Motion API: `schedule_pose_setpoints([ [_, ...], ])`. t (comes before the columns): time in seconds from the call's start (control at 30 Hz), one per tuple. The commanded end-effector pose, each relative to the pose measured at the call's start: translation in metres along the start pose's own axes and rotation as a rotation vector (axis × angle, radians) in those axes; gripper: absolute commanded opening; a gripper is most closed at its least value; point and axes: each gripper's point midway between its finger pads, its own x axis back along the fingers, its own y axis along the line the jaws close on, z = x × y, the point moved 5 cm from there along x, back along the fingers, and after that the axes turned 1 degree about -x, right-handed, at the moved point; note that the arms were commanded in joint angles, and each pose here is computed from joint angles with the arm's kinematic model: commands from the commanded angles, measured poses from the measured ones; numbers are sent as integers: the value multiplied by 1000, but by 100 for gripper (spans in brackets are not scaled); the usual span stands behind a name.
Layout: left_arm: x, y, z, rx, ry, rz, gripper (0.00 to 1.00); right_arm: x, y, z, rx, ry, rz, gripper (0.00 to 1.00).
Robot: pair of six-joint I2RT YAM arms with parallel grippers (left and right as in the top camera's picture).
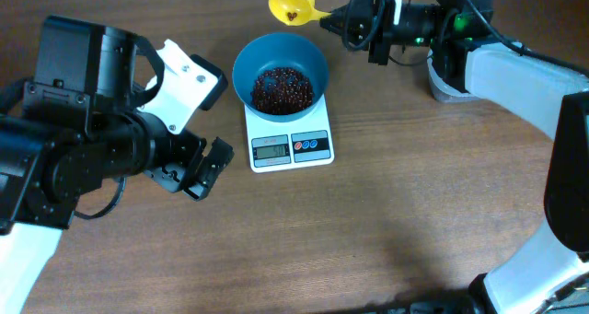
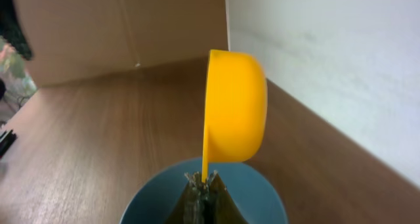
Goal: Scoop item into bowl and weigh 50g on scale
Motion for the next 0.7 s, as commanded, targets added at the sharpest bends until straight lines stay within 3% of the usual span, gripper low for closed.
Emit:
schedule_pose_setpoints([
  [0.0, 6, 0, -4, 3, -23, -10, 99, -16, -2, 28, -14, 124, 91, 4],
  [0.13, 6, 0, -4, 3, -23, -10, 99, -39, 5, 49, 18, 278, 188, 4],
  [0.23, 6, 0, -4, 3, -23, -10, 99, -40, 7, 53, 2, 297, 189, 4],
  [0.47, 6, 0, -4, 3, -23, -10, 99, -35, 14, 28, 49, 258, 191, 4],
  [0.67, 6, 0, -4, 3, -23, -10, 99, -13, 13, -1, -145, 126, 152, 4],
])
